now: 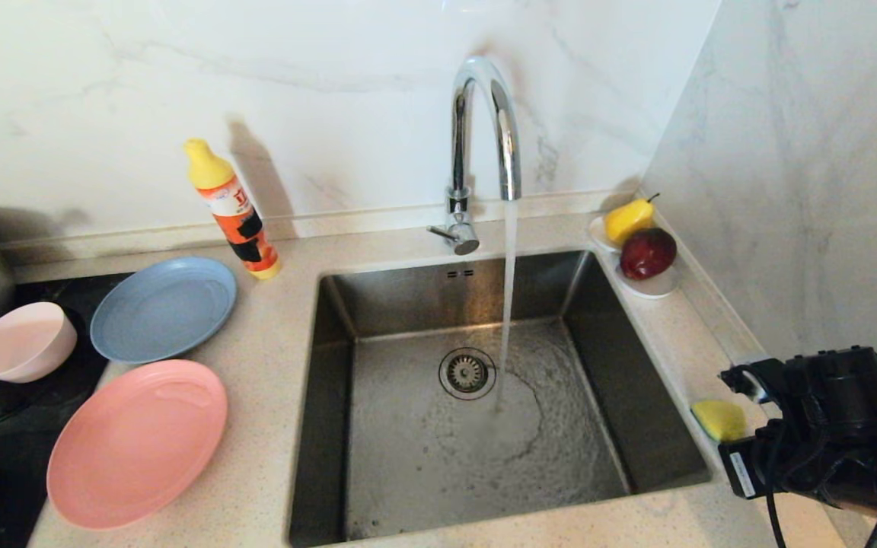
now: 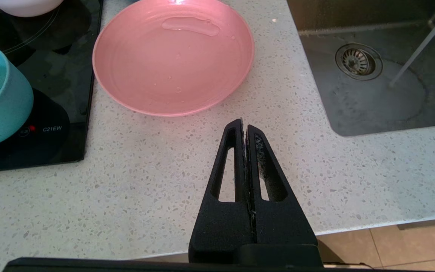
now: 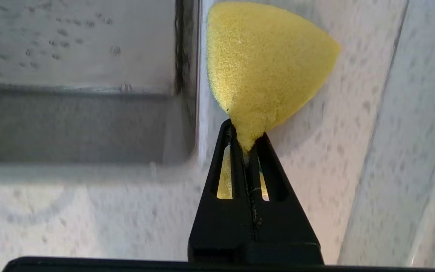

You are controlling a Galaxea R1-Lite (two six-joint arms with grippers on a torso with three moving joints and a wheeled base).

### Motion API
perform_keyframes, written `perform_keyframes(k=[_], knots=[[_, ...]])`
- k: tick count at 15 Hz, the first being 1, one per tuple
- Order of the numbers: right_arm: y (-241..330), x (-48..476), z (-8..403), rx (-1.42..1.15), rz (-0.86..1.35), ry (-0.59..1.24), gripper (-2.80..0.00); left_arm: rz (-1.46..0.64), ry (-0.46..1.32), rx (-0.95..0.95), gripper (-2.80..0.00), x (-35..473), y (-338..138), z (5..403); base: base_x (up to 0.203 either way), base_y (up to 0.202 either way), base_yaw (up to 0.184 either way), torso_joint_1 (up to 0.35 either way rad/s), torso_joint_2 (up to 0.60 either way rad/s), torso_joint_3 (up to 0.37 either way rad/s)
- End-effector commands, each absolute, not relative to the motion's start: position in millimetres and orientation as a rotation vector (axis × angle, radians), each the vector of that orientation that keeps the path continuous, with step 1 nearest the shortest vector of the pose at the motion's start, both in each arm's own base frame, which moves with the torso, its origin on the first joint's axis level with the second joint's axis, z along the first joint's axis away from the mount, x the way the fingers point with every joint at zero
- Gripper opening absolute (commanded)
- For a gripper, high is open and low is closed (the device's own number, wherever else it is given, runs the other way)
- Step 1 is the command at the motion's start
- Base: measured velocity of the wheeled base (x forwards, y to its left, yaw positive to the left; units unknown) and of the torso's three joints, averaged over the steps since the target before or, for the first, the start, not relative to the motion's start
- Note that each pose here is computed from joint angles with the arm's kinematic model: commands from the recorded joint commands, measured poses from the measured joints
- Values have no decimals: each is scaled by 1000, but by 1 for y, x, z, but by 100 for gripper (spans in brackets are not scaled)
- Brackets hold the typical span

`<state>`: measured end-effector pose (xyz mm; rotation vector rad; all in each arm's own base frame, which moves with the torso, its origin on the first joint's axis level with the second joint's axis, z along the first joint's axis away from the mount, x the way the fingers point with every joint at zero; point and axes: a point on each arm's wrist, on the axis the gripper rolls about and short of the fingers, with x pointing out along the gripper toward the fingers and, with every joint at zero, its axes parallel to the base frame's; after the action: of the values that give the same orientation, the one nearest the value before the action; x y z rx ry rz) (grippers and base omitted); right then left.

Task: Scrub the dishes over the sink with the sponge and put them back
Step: Put down the sponge

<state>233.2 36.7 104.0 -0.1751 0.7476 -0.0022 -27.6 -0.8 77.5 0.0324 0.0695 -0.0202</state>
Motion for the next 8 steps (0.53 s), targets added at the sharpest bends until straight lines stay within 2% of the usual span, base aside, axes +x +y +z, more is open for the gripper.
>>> perform_keyframes(k=[1,8], knots=[[36,229,104,-175,-3,747,-280,-21,72,32,-280,-28,-1,78,0,0,0,0,0,0],[35,221,101,-177,-3,765,-280,-21,72,32,-280,-28,-1,78,0,0,0,0,0,0]])
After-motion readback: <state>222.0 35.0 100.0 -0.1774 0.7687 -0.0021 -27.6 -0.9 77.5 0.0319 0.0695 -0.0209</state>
